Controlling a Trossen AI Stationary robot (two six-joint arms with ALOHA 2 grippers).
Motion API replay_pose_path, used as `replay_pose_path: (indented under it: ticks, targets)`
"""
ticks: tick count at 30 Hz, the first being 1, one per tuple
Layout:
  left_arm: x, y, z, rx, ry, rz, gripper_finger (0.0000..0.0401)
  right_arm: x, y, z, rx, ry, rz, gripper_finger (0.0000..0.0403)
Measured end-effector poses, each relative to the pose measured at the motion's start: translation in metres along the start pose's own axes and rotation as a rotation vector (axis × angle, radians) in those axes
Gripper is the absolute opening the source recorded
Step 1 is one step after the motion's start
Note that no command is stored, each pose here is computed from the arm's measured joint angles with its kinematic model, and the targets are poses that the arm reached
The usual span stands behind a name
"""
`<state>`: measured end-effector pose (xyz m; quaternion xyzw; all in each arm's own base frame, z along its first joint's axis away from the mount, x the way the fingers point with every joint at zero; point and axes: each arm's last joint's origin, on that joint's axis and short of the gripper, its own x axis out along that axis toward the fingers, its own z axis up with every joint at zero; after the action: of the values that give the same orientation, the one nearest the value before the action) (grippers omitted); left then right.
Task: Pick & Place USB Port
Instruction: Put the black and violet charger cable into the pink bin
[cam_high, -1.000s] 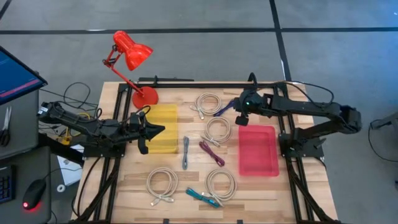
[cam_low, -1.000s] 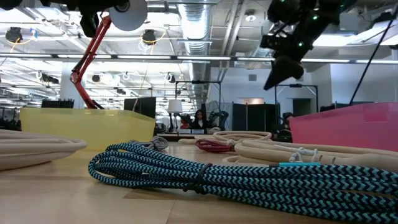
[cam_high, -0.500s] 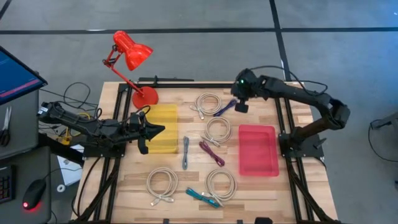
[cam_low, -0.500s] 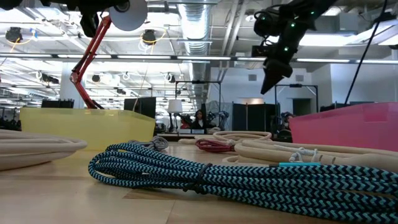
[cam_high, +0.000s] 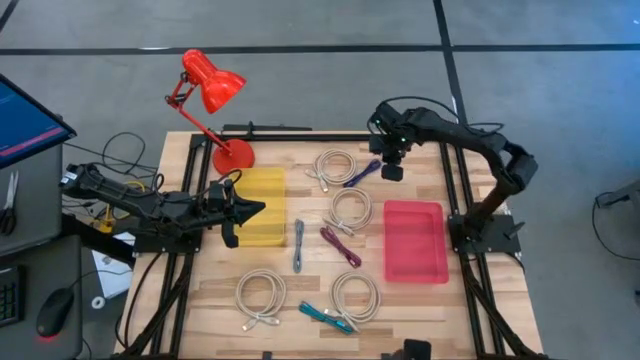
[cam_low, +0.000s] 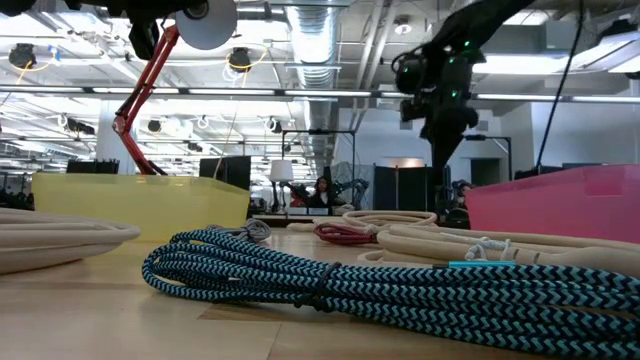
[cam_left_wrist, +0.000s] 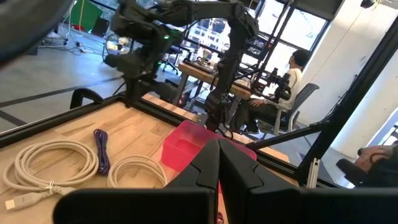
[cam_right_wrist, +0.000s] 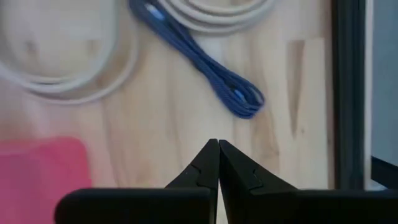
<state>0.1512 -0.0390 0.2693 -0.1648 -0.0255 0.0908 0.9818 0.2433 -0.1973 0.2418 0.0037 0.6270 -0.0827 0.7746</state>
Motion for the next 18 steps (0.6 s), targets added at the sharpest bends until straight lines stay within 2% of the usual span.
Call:
replay_pose_path:
  ticks: [9, 18]
  targets:
    - [0.0, 0.0, 0.0, -0.001, -0.001, 0.0, 0.0005, 0.027, -0.002, 0.019, -0.023, 0.025, -0.021, 0.0012]
    - [0.0, 0.0, 0.0, 0.0, -0.001, 0.0, 0.0005, 0.048, 0.001, 0.029, -0.023, 0.072, -0.015, 0.0125]
